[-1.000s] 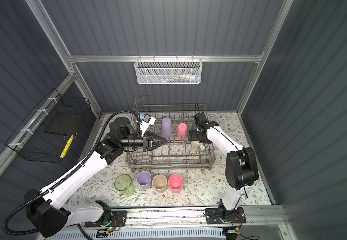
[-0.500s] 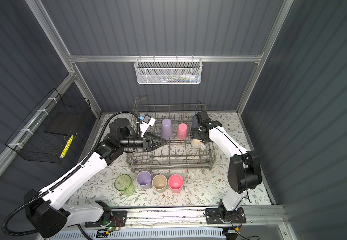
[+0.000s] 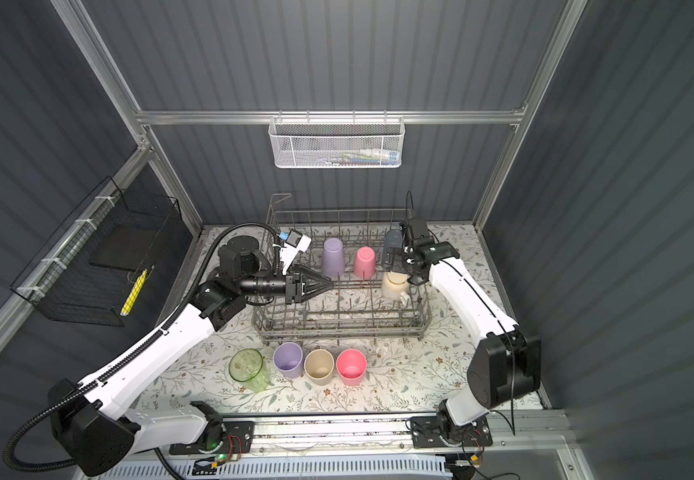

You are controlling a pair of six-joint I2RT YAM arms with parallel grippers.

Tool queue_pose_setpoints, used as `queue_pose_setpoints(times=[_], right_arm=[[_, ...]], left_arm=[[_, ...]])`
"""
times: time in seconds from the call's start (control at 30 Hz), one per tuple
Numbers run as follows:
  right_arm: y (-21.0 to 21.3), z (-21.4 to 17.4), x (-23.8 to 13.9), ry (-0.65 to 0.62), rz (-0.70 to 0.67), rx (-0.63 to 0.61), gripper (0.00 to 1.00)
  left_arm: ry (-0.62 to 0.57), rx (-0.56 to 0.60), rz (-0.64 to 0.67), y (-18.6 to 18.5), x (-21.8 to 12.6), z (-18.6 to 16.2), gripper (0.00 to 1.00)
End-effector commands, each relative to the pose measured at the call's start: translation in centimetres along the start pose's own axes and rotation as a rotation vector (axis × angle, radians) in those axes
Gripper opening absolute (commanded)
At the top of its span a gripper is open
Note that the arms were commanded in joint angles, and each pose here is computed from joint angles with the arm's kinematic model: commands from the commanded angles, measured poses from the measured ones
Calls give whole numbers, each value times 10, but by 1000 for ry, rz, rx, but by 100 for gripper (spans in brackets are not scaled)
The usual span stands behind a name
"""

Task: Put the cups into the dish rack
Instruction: 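Open the right gripper and raise it off the white cup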

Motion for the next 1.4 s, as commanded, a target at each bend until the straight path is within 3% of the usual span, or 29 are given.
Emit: queue_pose_setpoints(times=[0.0,0.27,0.6,0.8,0.97,1.2,1.37], right_arm=[[-2,4,-27,-58,32,13,99],[7,1,-86,-241,253,-51,99],[21,-55,-111,-234,465,-122,87],[11,-81,-105,-214,428,-98,80],[8,-82,-107,-242,410,-81,83],[-12,-80,-106,-270,230,51,86],[-34,-87,-109,-320,180,180,88]], left_arm=[[5,16,0,1,1,-1,37],[-5,17,26,4,2,3,37],[51,24,152,16,3,-1,40],[74,129,278,6,-2,-13,41],[177,323,407,-27,16,-32,42],[302,468,397,-64,41,-63,43],[426,540,429,-73,62,-88,44]])
Point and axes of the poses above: each gripper's point midway between its finger pads, its own x axis out along the fingers, its own y axis along the line the jaws close on, z = x × y, the point moved 9 cm from there along -x, back along the fingers, and after that the axes turned 9 degrees about -x, right-handed, at the moved point
